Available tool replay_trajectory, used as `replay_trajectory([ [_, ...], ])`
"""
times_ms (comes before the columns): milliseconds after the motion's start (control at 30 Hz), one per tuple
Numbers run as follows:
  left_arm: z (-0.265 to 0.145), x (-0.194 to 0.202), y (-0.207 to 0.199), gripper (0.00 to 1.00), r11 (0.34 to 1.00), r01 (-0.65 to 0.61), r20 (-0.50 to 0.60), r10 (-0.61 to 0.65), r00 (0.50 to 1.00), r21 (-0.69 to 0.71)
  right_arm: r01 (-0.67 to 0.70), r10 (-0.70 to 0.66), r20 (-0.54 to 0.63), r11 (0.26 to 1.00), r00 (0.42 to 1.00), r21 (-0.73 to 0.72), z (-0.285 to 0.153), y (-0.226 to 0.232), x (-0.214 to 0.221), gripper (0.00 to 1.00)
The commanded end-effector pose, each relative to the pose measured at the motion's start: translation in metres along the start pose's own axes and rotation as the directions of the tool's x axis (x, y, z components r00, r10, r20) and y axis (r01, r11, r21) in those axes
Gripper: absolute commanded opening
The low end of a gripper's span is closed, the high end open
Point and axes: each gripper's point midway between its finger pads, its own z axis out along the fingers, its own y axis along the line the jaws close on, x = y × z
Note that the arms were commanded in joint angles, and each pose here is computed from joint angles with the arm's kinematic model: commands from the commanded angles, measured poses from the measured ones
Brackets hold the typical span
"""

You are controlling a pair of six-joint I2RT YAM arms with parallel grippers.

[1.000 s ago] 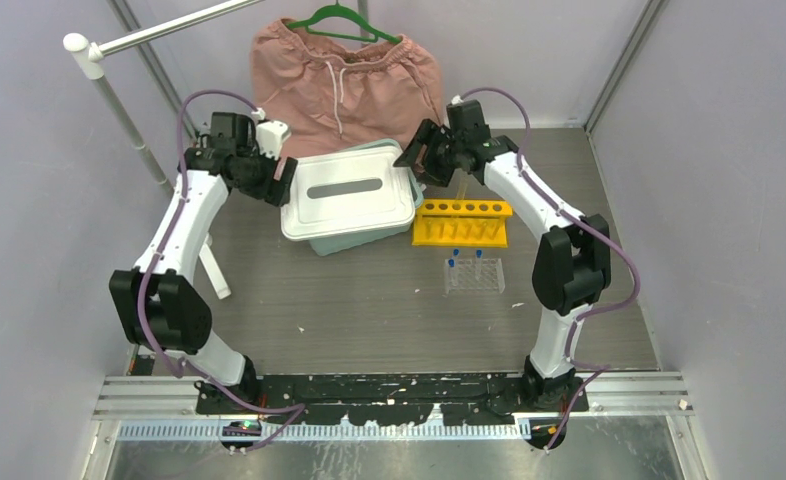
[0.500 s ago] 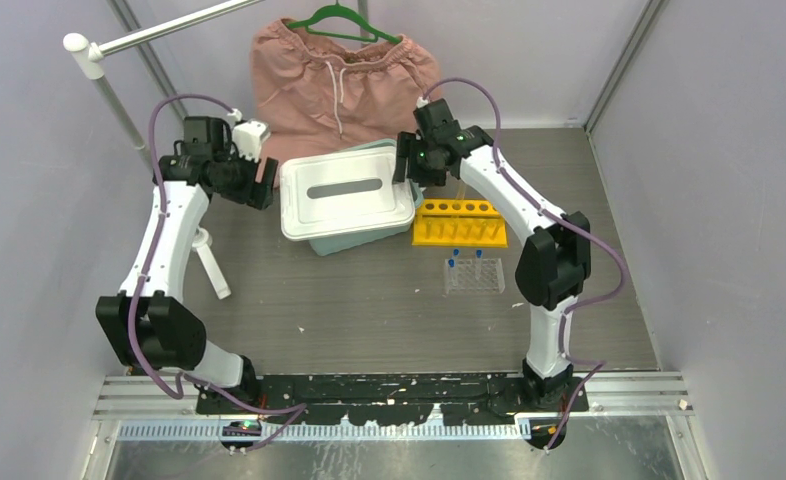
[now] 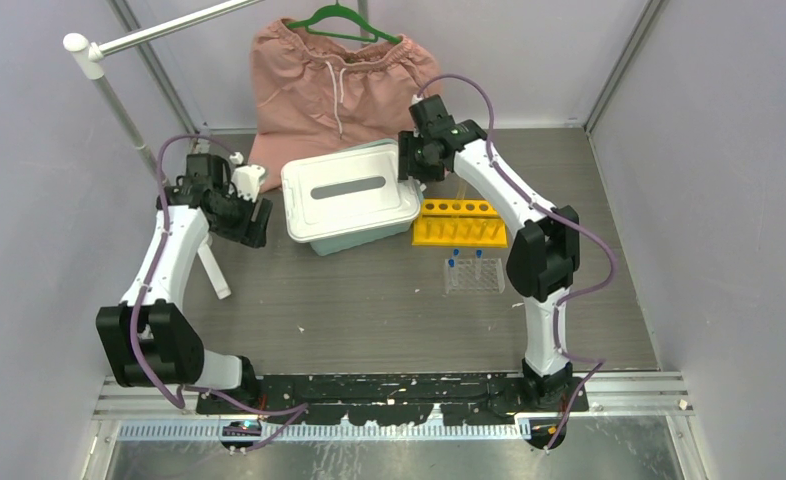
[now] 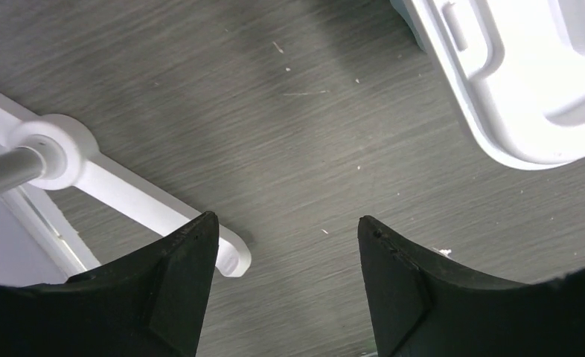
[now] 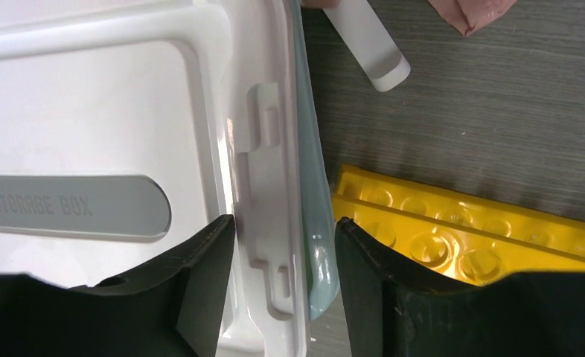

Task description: Organize the chemistry lab equipment

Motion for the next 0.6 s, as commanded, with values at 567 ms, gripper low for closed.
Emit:
replay_trajectory([
  [567, -0.022, -0.049, -0.07, 0.67, 0.977, -0.097, 0.161, 0.067, 0.985, 0.191, 0.011, -0.008, 0.077, 0.999, 0.997, -0.046, 0.014, 0.002, -0.046, 0.53],
])
